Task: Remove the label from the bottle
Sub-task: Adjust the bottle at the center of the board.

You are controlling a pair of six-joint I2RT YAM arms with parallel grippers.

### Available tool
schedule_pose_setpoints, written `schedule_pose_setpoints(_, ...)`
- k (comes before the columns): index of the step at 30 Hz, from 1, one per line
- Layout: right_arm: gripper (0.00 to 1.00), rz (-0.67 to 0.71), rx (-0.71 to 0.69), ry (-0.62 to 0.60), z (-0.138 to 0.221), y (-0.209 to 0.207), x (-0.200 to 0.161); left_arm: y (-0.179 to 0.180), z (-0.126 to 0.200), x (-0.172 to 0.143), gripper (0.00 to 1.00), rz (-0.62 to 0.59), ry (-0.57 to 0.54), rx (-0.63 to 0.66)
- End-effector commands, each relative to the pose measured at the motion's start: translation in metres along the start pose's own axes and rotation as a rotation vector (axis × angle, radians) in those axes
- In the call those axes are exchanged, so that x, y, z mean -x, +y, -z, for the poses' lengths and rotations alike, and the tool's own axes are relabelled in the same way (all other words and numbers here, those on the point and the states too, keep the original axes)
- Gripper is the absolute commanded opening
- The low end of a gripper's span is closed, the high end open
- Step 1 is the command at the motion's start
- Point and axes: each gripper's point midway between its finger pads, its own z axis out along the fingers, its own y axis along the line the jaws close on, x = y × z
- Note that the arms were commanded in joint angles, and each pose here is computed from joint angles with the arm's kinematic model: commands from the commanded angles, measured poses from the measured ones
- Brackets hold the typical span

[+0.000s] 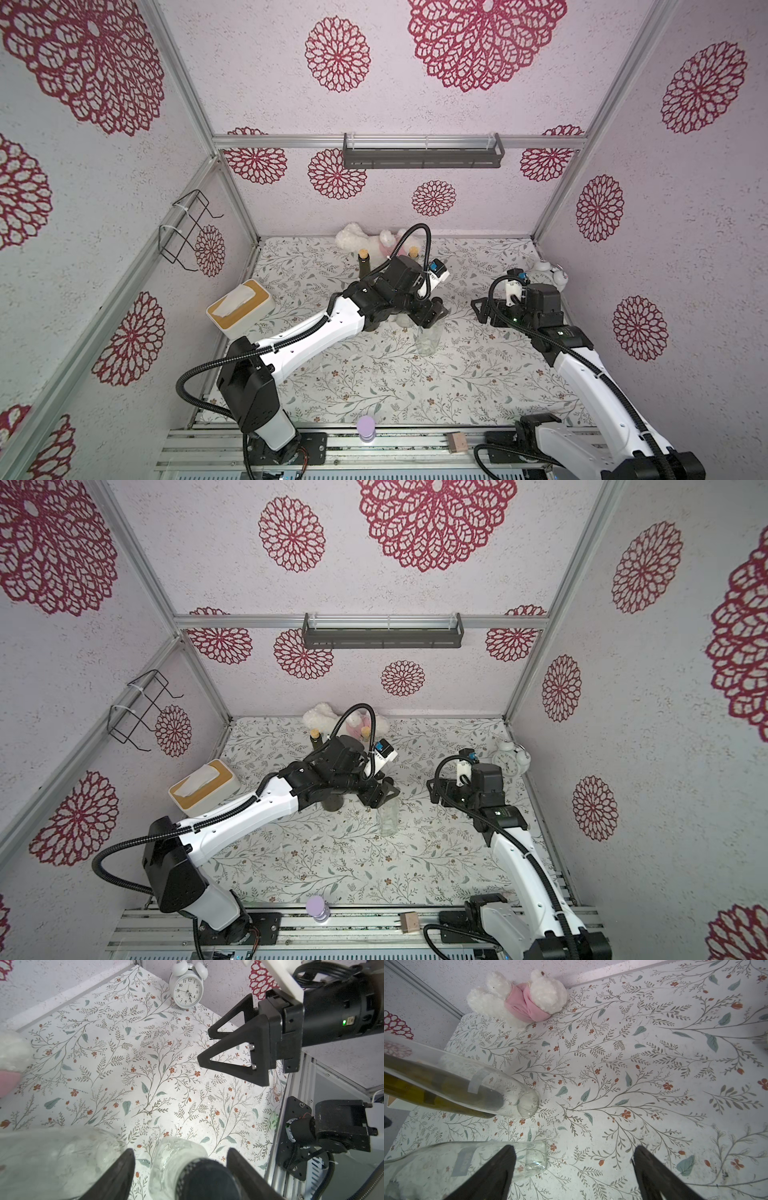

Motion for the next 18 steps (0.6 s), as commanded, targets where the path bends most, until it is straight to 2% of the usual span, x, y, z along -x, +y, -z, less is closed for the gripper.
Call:
schedule_pose_setpoints(1, 0.91, 0.023, 0.019, -0.020, -0.0005, 0.0023, 0.0054, -0.0045, -0.0001, 0.0065, 0.69, -0.026, -0.004, 0.001)
schedule_pose_setpoints(4, 0.91, 0.024, 0.021, -0.021, -0.0016, 0.0023, 0.0045, -0.0038, 0.0001, 0.0068, 0.67, -0.027, -0.005, 0.005)
schedule_pose_setpoints(18, 0.90, 0.024, 0.025, -0.018, -0.0021, 0.0019, 0.0003, -0.0036, -0.0001, 0.0086, 0.44, -0.031, -0.005, 0.013)
